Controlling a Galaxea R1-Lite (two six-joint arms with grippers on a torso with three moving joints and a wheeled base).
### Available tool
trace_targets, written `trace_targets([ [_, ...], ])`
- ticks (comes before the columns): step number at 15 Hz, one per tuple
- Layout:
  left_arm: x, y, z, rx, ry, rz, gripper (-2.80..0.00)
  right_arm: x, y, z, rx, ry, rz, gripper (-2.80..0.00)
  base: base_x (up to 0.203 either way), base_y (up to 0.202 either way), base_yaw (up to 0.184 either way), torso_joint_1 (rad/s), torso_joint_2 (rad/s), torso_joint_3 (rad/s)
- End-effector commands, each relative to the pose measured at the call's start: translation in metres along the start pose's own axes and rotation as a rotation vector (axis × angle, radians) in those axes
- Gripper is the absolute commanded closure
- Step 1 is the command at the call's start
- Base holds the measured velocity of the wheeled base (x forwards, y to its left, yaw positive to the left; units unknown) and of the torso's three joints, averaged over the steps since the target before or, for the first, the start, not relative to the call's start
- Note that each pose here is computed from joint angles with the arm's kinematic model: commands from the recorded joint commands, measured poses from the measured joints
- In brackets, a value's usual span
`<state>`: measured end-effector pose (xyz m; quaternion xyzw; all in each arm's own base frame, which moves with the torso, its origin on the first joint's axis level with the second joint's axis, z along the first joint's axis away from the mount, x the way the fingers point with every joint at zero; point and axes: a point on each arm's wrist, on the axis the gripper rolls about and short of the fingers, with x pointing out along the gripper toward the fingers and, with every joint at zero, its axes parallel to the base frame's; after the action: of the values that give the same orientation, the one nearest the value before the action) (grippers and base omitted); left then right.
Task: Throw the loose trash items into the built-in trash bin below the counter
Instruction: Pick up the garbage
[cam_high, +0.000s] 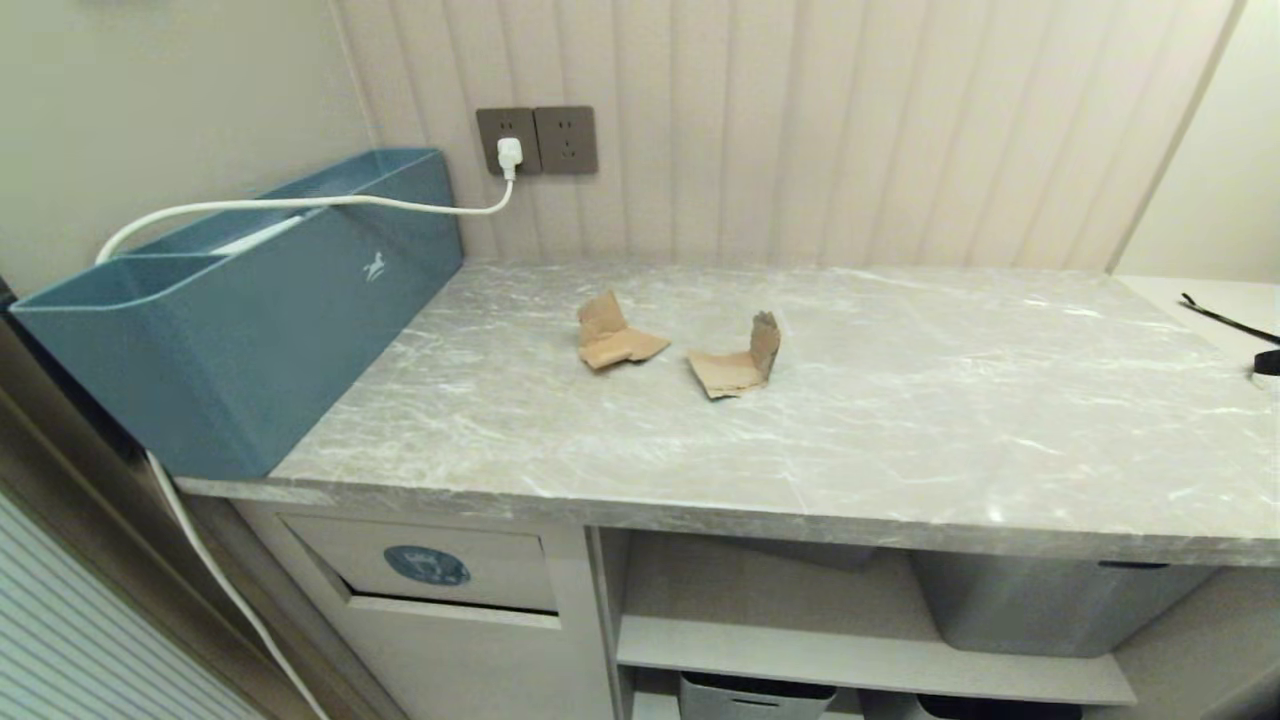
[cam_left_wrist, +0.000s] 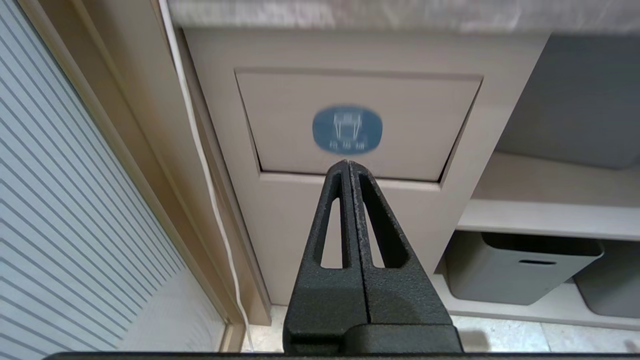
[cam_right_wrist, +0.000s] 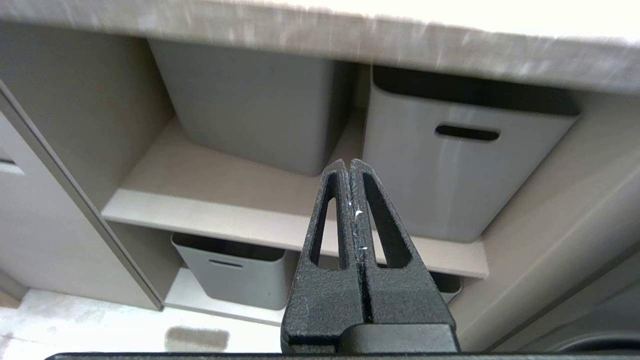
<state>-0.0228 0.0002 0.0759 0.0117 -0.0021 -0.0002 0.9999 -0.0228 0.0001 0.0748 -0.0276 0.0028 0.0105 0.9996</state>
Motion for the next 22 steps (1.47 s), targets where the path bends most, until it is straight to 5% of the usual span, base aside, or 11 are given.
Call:
trace_targets([
  [1, 0.0, 0.0, 0.0001, -0.005, 0.0, 0.0, 0.0, -0.0001, 0.0, 0.0, -0.001, -0.002, 0.0, 0.0, 0.0, 0.0, 0.0, 0.243, -0.52, -0.293],
  [14, 0.0, 0.0, 0.0001, -0.005, 0.0, 0.0, 0.0, -0.0001, -0.0001, 0.0003, 0.018, -0.005, -0.003, 0.0, 0.0, 0.0, 0.0, 0.252, -0.54, -0.283],
  [22, 0.0, 0.0, 0.0001, -0.016, 0.0, 0.0, 0.0, -0.0001, -0.0001, 0.0001, 0.018, -0.003, -0.003, 0.0, 0.0, 0.0, 0.0, 0.074, -0.15, -0.077],
])
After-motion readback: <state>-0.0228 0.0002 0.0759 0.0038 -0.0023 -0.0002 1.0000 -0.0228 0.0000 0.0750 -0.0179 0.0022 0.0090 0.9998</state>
